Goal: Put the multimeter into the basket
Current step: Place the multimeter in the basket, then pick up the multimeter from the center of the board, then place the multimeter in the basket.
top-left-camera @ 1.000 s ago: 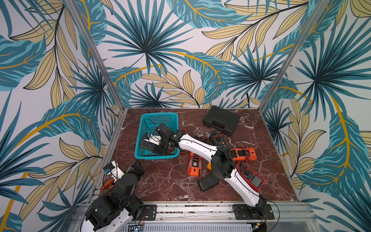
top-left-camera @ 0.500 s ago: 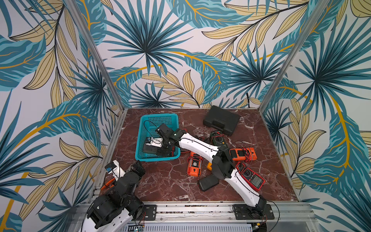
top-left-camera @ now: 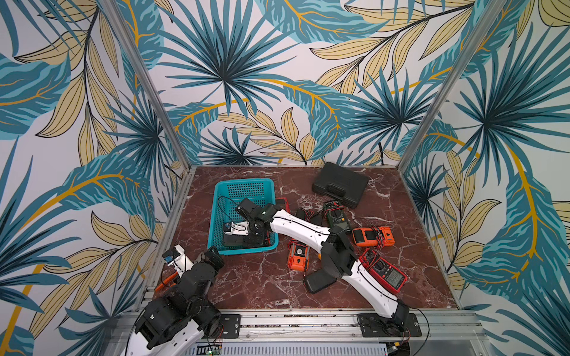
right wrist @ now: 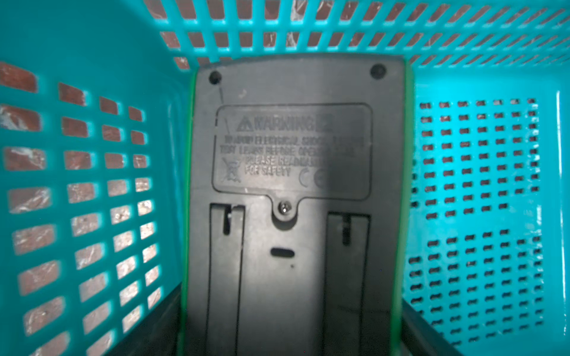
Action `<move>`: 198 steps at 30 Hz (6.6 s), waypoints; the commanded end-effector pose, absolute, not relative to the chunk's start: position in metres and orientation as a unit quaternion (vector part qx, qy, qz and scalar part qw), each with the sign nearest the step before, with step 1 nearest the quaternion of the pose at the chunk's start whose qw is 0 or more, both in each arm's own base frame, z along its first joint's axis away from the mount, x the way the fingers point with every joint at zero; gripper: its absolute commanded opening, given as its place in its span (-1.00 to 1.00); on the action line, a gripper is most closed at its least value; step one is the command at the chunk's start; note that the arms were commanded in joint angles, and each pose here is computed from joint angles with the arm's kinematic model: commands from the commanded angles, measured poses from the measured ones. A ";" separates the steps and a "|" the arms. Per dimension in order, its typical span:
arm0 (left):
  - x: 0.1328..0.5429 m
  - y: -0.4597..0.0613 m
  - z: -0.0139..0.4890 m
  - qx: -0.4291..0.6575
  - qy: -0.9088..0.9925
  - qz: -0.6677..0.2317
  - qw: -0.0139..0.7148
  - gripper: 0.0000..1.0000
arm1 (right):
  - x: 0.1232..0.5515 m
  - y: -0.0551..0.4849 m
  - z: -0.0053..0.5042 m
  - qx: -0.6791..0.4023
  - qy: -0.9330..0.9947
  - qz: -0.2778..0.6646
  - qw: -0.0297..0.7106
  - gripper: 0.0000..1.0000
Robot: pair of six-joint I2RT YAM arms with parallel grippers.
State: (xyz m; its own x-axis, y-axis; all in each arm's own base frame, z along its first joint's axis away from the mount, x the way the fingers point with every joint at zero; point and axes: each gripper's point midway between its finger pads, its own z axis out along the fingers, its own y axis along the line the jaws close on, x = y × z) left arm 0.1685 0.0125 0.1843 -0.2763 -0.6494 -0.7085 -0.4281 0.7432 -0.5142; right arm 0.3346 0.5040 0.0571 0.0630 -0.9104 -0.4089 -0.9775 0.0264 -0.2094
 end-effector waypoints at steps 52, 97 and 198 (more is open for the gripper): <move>0.278 -0.317 0.123 0.167 0.956 -0.041 0.240 1.00 | 0.278 0.027 0.261 0.166 0.846 -0.069 0.501 0.99; 0.282 -0.324 0.036 0.183 0.968 -0.003 0.173 -0.75 | 0.278 0.042 0.235 0.159 0.855 -0.023 0.492 0.99; 0.387 -0.117 0.076 0.660 0.732 -0.036 0.163 0.42 | 0.277 0.054 0.244 0.153 0.854 0.028 0.496 0.99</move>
